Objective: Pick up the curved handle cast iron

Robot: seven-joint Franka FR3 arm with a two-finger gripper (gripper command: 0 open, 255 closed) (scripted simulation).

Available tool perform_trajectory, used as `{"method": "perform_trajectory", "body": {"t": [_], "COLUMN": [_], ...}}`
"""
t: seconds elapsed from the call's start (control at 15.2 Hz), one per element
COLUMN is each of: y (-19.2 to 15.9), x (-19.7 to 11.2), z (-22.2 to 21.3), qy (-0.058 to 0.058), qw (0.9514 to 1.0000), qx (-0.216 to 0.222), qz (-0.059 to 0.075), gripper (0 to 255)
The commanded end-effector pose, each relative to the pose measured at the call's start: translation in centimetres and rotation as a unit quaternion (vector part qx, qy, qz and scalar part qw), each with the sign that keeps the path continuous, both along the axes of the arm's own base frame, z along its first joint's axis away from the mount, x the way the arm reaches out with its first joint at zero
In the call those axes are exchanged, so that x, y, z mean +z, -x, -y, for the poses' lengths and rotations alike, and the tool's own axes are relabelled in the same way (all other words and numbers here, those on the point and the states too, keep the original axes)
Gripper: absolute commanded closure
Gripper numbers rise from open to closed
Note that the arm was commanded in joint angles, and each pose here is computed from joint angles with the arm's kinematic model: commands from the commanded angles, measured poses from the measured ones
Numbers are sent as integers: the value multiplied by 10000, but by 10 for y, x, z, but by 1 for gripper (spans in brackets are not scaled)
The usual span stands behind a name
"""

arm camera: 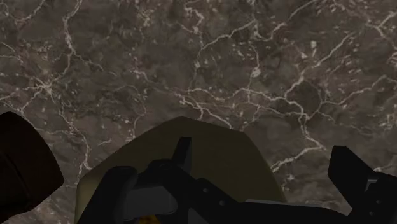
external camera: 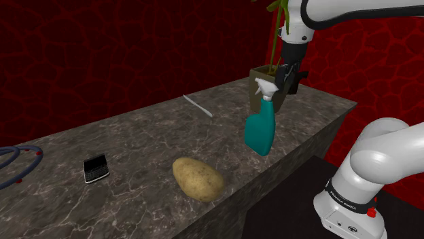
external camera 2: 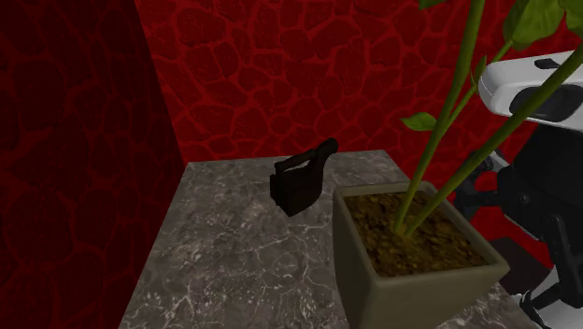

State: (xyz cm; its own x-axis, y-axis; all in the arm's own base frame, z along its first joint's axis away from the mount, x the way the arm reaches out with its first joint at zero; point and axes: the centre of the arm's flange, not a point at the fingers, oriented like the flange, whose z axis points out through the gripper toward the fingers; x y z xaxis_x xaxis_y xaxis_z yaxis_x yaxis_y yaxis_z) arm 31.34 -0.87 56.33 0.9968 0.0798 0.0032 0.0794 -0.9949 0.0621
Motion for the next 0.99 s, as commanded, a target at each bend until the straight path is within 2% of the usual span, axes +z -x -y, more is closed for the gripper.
{"method": "perform_trajectory", "body": {"t": [0.0, 0.92], "y": [0, -56], "x": [0, -9], "z": [0, 181], "qy": [0, -200], "qw": [10000, 9974], "qx": [0, 677], "qz": [0, 118], "gripper": [0, 0]}}
